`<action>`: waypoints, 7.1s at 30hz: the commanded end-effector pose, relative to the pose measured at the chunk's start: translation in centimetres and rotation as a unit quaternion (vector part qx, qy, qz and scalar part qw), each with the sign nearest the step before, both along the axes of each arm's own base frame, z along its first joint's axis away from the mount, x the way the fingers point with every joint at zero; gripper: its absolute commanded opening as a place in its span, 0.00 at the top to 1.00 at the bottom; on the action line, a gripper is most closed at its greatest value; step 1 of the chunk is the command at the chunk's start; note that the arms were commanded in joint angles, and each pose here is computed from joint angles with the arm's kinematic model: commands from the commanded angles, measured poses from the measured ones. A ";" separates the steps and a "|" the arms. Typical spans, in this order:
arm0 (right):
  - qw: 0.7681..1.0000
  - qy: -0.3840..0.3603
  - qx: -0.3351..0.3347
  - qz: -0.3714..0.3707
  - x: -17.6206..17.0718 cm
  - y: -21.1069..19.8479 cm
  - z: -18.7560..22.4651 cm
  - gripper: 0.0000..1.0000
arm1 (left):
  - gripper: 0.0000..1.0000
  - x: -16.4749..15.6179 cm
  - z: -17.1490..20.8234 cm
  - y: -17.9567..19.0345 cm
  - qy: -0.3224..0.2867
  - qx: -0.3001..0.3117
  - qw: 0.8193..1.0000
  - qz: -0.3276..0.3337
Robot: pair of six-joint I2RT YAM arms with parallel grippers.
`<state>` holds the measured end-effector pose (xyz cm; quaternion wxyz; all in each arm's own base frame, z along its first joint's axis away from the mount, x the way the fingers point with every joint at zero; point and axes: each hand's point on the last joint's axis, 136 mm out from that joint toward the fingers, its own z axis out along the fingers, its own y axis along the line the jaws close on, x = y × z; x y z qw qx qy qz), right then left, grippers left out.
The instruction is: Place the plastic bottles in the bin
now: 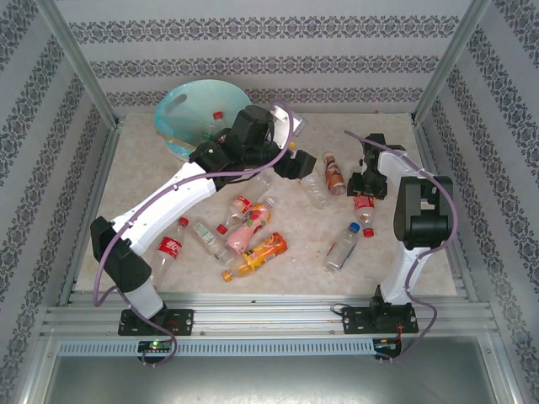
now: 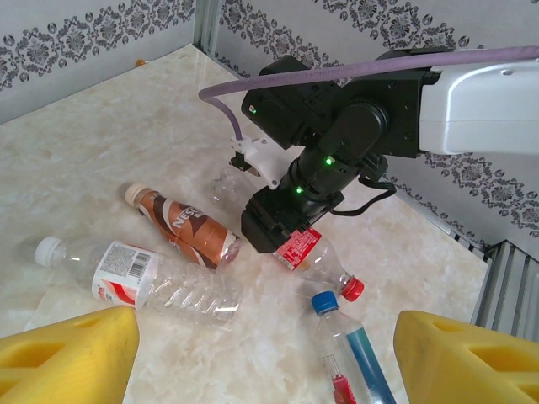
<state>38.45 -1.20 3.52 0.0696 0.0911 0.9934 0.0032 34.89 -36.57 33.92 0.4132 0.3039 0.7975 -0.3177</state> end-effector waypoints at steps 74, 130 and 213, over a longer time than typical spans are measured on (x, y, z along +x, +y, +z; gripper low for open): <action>0.703 -0.425 0.414 0.392 -14.4 23.8 37.3 0.36 | 0.52 -5.8 11.0 -1.1 0.013 -0.277 0.941 -0.192; 0.742 -0.540 0.241 0.316 -14.5 18.6 37.3 0.08 | 0.10 14.7 2.9 23.2 -0.157 -0.005 0.943 0.294; 0.997 -0.053 0.021 -0.057 -19.2 11.0 -0.3 0.17 | 0.12 -11.0 -1.9 12.1 -0.118 0.056 0.991 -0.002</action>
